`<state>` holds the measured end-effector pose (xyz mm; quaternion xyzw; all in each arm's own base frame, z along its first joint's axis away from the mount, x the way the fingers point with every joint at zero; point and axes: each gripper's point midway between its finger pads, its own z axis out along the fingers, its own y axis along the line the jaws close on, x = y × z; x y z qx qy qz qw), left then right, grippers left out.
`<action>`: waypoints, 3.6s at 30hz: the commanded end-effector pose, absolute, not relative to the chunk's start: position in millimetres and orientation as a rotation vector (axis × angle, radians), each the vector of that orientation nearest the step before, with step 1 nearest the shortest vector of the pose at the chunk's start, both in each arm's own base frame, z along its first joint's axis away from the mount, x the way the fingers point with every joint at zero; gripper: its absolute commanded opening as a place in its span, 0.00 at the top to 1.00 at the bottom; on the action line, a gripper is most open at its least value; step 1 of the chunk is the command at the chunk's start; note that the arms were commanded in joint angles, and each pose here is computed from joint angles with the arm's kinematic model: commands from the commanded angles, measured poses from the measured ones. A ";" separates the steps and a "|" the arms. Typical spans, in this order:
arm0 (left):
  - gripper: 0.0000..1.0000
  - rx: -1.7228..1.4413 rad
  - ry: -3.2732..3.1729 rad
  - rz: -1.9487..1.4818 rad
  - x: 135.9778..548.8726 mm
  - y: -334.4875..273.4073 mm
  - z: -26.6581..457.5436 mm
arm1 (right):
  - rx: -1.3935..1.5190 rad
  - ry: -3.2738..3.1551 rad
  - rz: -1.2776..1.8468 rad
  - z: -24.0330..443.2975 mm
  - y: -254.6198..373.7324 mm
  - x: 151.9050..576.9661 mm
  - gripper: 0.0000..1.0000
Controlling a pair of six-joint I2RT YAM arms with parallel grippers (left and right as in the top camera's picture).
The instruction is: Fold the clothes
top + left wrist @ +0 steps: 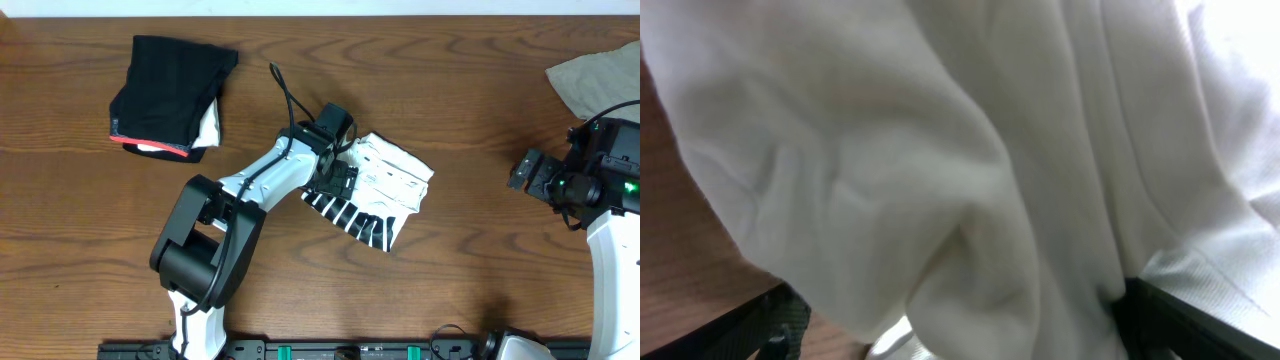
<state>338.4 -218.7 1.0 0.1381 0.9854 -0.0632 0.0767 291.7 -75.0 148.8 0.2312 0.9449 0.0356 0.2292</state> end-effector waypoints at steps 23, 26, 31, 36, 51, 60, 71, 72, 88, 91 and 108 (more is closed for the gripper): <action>0.23 0.537 3.054 -0.383 310.7 -234.4 -24.8 | 0.645 2.604 0.088 147.0 -77.1 290.0 0.01; 0.30 0.537 3.062 -0.379 307.9 -232.7 -28.2 | 0.645 2.604 0.088 147.0 -77.1 290.0 0.01; 0.82 0.537 3.069 -0.376 306.0 -231.6 -30.3 | 0.645 2.604 0.088 147.0 -77.1 290.0 0.01; 0.95 0.536 3.064 -0.379 306.6 -231.9 -27.8 | 0.645 2.604 0.088 147.0 -77.1 290.0 0.01; 0.94 0.574 2.804 -0.338 342.0 -234.0 62.9 | 0.645 2.604 0.088 147.0 -77.1 290.0 0.01; 0.94 0.575 2.793 -0.311 342.3 -231.0 64.8 | 0.645 2.604 0.088 147.0 -77.1 290.0 0.01; 0.94 0.601 2.941 -0.298 321.8 -226.1 13.1 | 0.645 2.604 0.088 147.0 -77.1 290.0 0.01; 0.93 0.602 2.948 -0.316 320.4 -227.7 11.4 | 0.645 2.604 0.088 147.0 -77.1 290.0 0.01; 0.52 0.570 2.961 -0.771 309.6 -252.0 25.8 | 0.645 2.604 0.088 147.0 -77.1 290.0 0.01; 0.44 0.578 2.937 -0.920 307.5 -257.1 34.4 | 0.645 2.604 0.088 146.9 -77.2 290.0 0.01; 0.26 0.830 2.931 -0.997 280.5 -249.0 35.2 | 0.645 2.604 0.088 147.0 -77.1 290.0 0.01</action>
